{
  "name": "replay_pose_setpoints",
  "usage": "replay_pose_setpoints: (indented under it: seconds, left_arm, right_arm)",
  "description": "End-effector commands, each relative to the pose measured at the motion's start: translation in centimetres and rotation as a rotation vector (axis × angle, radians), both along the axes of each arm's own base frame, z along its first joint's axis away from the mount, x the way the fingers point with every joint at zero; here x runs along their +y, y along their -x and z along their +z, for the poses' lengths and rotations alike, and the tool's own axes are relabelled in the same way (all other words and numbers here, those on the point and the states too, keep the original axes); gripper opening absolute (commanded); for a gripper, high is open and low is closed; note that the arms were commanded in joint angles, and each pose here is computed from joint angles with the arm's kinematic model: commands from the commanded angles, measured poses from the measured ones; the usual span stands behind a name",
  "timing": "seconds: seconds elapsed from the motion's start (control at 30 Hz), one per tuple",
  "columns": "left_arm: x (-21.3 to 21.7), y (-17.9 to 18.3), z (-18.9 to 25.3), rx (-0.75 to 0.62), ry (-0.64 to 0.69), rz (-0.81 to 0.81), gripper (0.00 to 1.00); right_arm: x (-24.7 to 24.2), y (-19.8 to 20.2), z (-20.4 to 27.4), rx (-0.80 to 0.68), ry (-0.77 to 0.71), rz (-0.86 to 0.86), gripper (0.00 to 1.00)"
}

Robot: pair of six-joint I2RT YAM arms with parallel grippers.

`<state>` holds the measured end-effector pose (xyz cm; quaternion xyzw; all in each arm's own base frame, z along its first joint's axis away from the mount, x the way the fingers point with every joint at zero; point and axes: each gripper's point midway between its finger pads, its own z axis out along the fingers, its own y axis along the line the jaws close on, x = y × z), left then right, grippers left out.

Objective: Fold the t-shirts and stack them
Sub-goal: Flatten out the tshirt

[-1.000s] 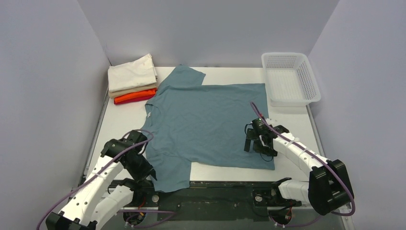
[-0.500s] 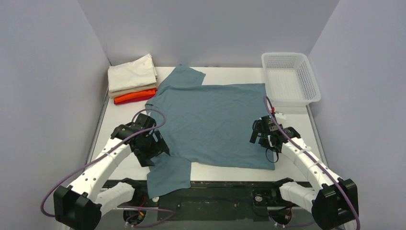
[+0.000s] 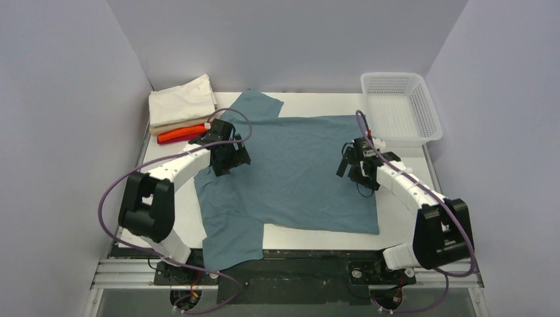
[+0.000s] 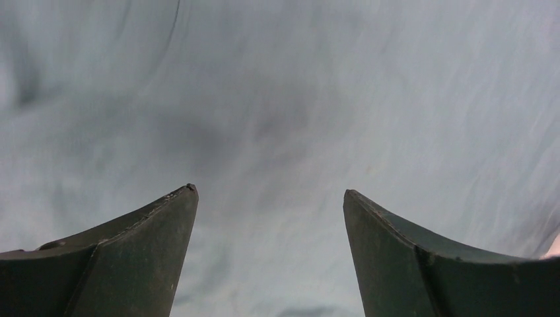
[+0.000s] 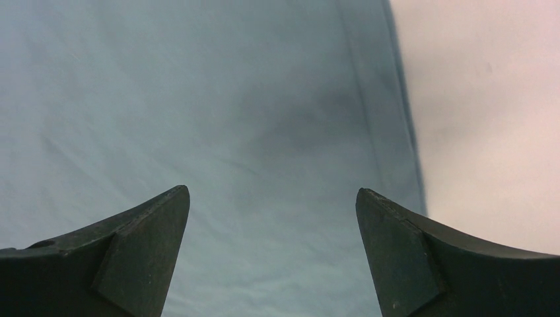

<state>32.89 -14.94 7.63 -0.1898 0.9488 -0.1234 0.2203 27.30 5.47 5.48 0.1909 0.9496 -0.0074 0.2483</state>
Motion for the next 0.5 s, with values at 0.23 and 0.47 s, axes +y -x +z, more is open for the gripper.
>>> replay_pose_setpoints:
  seconds: [0.23,0.47]
  left_arm:
    - [0.8,-13.7,-0.8,-0.146,-0.074,-0.051,0.93]
    - [1.6,-15.1,-3.3,-0.106,-0.057,-0.047,0.94]
  right_arm:
    - [3.0,-16.7,2.9,-0.111,0.114,0.063,0.91]
    - [3.7,-20.2,-1.1,-0.016,0.132,0.054,0.90]
